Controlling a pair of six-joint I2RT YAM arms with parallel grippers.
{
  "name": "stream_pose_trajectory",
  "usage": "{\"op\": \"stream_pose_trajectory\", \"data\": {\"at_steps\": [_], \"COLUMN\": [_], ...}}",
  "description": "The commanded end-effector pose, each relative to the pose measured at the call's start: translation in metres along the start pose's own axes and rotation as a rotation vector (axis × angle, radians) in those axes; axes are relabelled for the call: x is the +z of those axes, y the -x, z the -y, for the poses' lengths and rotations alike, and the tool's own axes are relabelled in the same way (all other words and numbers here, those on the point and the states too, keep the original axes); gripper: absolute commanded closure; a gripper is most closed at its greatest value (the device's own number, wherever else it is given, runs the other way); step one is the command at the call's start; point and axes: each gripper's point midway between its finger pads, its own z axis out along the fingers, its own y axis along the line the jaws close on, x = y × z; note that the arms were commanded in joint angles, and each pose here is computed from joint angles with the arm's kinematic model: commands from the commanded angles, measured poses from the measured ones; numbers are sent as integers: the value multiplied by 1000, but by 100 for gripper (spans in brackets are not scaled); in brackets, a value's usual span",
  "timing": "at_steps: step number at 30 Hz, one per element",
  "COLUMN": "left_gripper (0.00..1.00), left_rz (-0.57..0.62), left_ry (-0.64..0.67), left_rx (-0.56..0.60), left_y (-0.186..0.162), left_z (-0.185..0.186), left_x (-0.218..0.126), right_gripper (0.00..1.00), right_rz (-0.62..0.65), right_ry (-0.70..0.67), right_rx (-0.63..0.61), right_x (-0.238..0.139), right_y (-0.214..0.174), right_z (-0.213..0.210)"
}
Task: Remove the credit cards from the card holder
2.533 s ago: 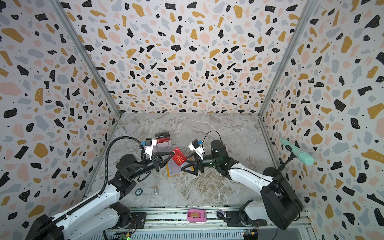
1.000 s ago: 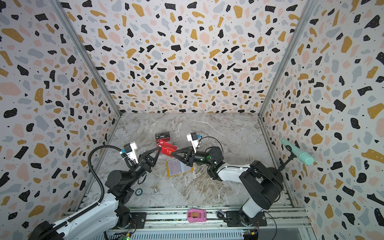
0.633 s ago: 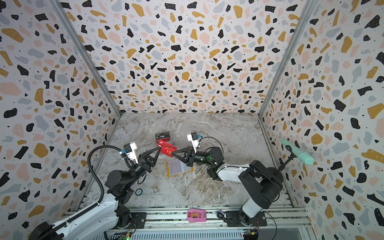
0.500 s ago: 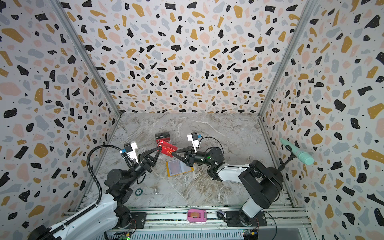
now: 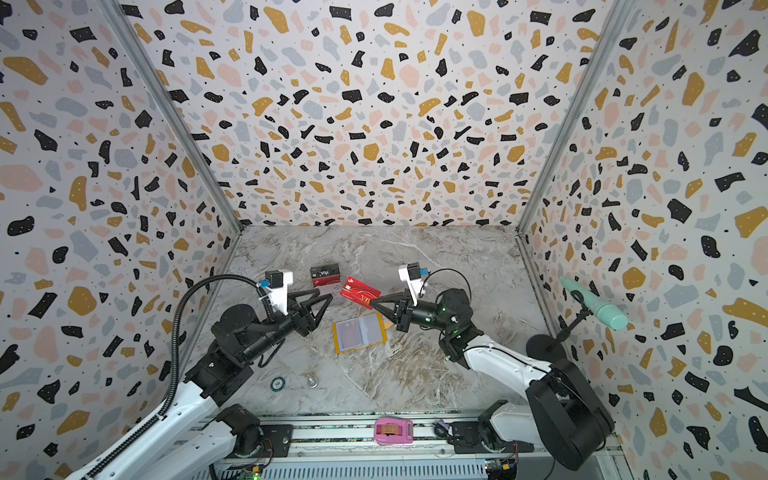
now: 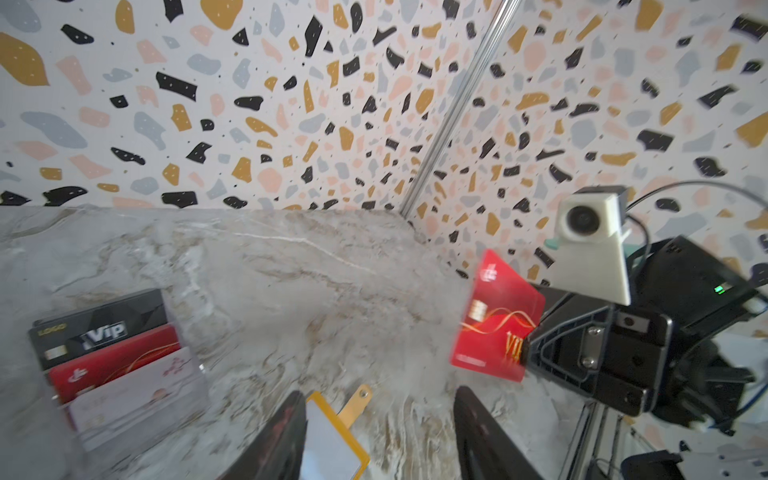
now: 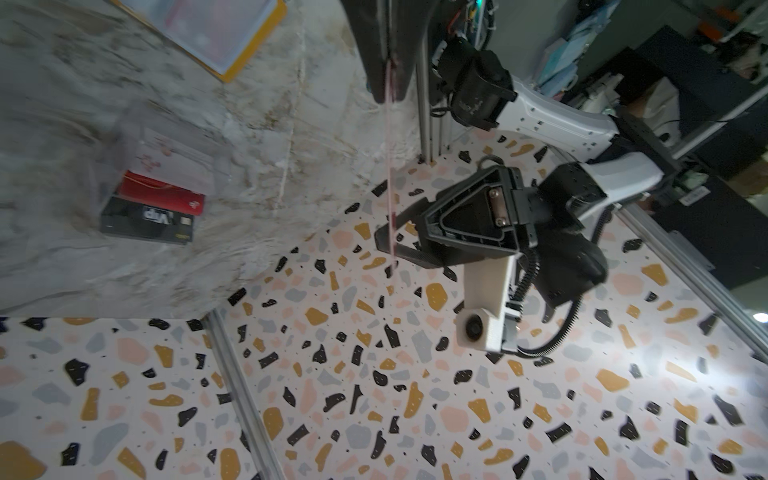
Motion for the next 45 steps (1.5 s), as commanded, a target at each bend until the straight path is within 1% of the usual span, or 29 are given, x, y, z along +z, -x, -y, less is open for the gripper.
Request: {"op": "stream_pose_trajectory", "data": {"at_steps": [1,4,7,9,11,16,19,25,29,32,36,40,45], "left_gripper": [41,40,39,38,38,39,39,43,44,46,57,60,63], "left_rz": [-121,-201,-322,-383,-413,-405,-433,-571,-642,-693,-737,-730,-756], "left_ry": [17,-71,-147,-181,-216,-329,-387,-531,-577,-580,-536,-566,-585], "left_rx": [108,158,206,230,255,332,382,363,344,332,345,337,310], "left_y": [-9,-11,-23,-28,-29,-18,-18,-30,-44,-55,-59,-58,-67], "left_z": [0,16,27,31,35,53,60,76,78,77,69,74,75], "left_x": [-1,2,6,8,12,16,17,11,8,6,10,9,10], "right_gripper": [100,100,100,100,100,100,100,100,100,100,100,100,100], "right_rz": [-141,-228,-300,-342,-385,-456,-482,-519,-526,-524,-510,-505,-492], "right_ry": [-182,-269,-326,-342,-329,-242,-165,-58,-17,38,129,166,197], "right_rx": [-76,-130,-138,-131,-119,-118,-148,-183,-194,-200,-215,-227,-232], "right_x": [-10,-18,-22,-23,-23,-22,-18,-14,-12,-10,-9,-8,-5], "right_y": [-19,-25,-28,-31,-37,-55,-62,-73,-77,-77,-74,-71,-69], "right_z": [25,34,41,44,42,32,16,-6,-10,-18,-34,-41,-44]}}
